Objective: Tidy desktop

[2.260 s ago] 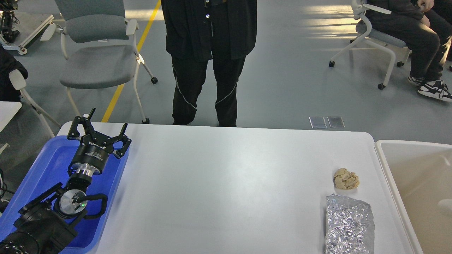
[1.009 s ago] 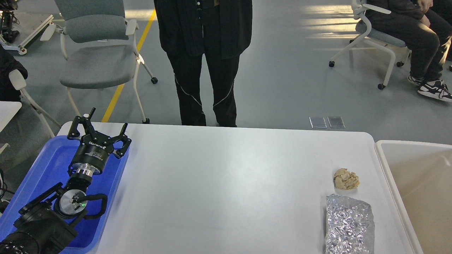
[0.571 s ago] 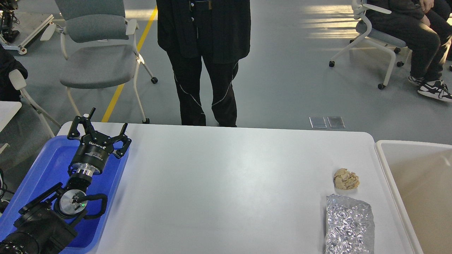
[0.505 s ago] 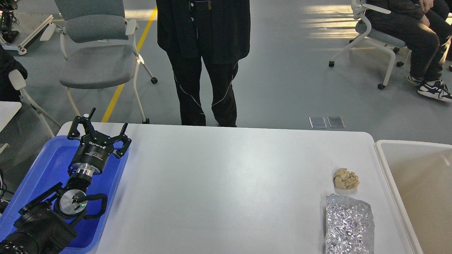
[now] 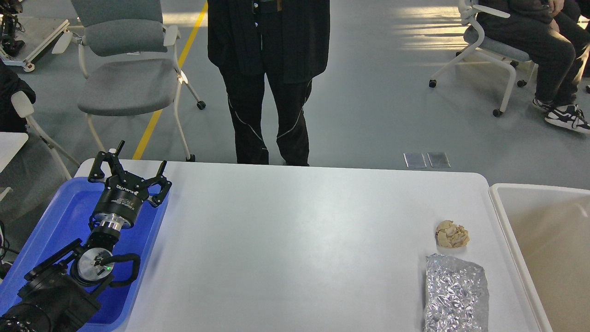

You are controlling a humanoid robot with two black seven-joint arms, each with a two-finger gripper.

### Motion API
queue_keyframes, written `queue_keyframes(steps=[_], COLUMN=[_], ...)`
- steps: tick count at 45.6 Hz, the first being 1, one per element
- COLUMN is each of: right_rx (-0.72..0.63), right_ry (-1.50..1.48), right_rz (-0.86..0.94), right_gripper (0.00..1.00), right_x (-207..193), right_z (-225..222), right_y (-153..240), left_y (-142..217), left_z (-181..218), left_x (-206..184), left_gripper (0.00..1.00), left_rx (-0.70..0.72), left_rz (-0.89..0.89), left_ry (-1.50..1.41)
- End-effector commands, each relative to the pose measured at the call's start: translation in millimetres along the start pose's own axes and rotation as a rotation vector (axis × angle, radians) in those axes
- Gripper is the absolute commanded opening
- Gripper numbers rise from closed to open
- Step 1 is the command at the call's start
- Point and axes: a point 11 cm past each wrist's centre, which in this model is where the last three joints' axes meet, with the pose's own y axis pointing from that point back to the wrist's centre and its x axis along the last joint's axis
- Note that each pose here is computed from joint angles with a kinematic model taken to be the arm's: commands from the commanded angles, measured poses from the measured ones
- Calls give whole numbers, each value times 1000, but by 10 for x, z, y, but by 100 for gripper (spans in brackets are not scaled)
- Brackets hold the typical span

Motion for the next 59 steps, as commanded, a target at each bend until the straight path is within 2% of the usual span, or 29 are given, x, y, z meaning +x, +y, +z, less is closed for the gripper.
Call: queue_keyframes(steps=[1, 11, 18, 23, 36, 44, 51, 59], right_rx=[83, 283, 409, 462, 557, 545, 505, 477], right_ry=[-235, -667, -801, -830, -920, -957, -956, -960], right_rz=[-84, -260, -484, -515, -483, -530, -448, -438], right_gripper=[100, 100, 100, 100, 100, 100, 100, 100], right_x=[-153, -583, -1088, -1322, -1817, -2098, -1964, -2016], right_z=[-257, -865, -1336, -1563, -1695, -1664, -1426, -1311], right_y=[-58, 20, 409, 543, 675, 778, 667, 675], left_y=[0, 0, 0, 0, 0, 0, 0, 0], left_z=[1, -1, 1, -1, 1, -1, 2, 2], left_x=[1, 1, 1, 1, 1, 1, 2, 2], left_gripper=[100, 100, 100, 100, 100, 100, 100, 100], left_rx=[0, 1, 0, 1, 0, 1, -1, -1], left_rz=[0, 0, 0, 0, 0, 0, 1, 1], left_ry=[0, 0, 0, 0, 0, 0, 1, 1])
